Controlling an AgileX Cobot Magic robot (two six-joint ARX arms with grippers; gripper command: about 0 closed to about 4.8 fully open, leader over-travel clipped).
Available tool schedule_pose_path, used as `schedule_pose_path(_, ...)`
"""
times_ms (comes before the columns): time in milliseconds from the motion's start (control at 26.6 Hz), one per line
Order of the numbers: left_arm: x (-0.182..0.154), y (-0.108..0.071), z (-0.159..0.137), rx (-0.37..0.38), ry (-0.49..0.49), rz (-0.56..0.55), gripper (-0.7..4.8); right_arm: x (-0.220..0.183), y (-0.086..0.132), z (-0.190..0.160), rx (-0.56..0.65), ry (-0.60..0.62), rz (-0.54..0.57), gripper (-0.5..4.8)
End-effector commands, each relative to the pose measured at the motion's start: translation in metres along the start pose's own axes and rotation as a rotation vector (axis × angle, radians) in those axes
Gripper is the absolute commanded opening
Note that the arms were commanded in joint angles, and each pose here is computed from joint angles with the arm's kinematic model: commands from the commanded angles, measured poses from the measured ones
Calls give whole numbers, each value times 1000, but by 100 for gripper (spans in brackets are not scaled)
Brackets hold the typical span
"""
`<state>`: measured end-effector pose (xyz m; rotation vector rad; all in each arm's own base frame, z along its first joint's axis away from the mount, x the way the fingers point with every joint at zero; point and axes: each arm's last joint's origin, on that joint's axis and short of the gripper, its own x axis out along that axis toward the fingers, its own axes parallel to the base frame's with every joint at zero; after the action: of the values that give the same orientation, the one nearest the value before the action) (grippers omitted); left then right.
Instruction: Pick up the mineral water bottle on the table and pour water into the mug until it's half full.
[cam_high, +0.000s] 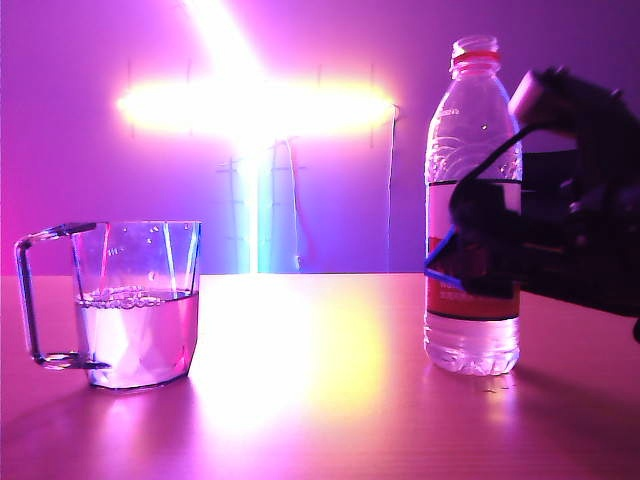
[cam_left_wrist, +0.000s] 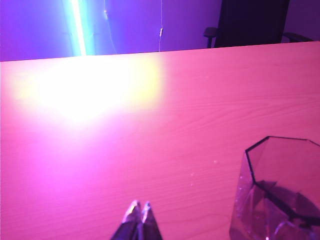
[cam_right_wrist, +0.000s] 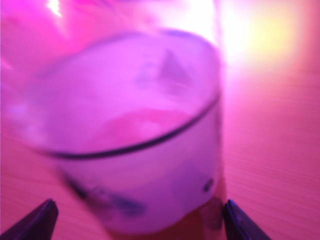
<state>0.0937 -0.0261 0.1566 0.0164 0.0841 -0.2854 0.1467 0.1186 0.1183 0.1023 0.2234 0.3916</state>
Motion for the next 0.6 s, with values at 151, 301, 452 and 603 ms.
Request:
schedule_pose_path(151,0,0,2,-2,-15,-2,-2,-22,7,5,39,-126,38,479)
schedule_pose_path(301,0,3,2,-5,-15,24,-2,-31,12,8,46,-162,-39,479)
schedule_pose_path(452,-1,9,2,-9,-15,84,-2,-38,16,14,62,-200,-63,479)
schedule_pose_path(603,-2,17,2,-16,-15,171,-2,-49,23,22,60,-242,-46,479)
